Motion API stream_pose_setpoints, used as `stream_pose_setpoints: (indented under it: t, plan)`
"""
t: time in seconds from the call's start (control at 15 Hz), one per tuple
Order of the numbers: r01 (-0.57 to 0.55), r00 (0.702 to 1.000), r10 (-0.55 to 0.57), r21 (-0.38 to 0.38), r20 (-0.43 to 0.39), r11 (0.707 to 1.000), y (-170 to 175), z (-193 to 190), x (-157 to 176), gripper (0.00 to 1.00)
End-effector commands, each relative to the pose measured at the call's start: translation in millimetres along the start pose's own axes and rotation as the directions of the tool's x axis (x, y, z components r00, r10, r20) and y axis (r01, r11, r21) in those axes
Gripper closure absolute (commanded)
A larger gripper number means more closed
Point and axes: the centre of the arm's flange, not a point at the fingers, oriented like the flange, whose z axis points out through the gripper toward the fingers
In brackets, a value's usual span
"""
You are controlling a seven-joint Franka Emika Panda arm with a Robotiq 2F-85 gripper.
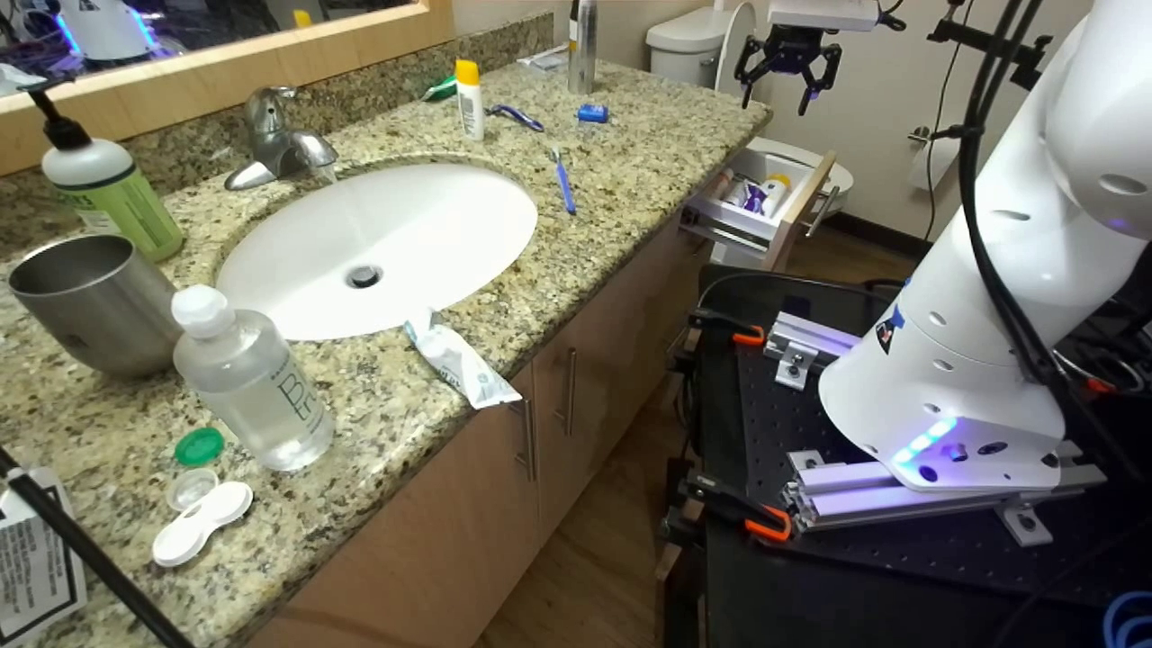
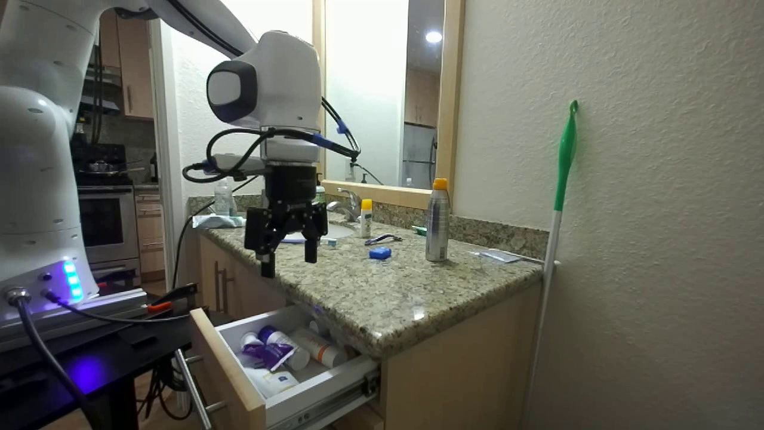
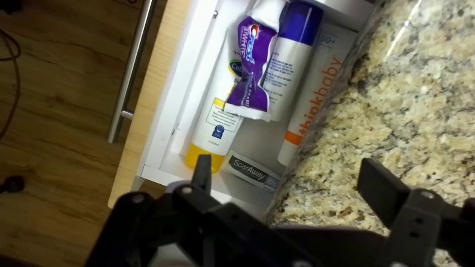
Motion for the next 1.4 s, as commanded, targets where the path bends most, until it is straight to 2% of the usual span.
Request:
stream_pose_setpoints:
  t: [0.0,0.07,0.47,0.73,0.8,1.2,1.33]
  plan:
    - [-0.004,1.0,0.004,-0.005,0.0,1.0,0.1,1.3,1.2,0.0]
    - [-0.006,1.0,0.006,-0.006,-0.001,1.0,0.2,1.2,1.9,0.0]
    - [-0.078,0.993,0.088,-0.123,0.082,0.989,20.2,48.7,19.2,0.0]
    - [-0.138,0.985,0.154,-0.184,0.075,0.973,38.7,65.5,29.0,0.0]
    - [-0.118,0.99,0.128,-0.15,0.065,0.982,35.5,55.9,11.4,0.0]
    - [-0.159,0.983,0.172,-0.177,0.058,0.971,37.1,76.0,23.6,0.0]
    - [-0.177,0.978,0.193,-0.178,0.078,0.968,34.8,86.4,27.2,0.0]
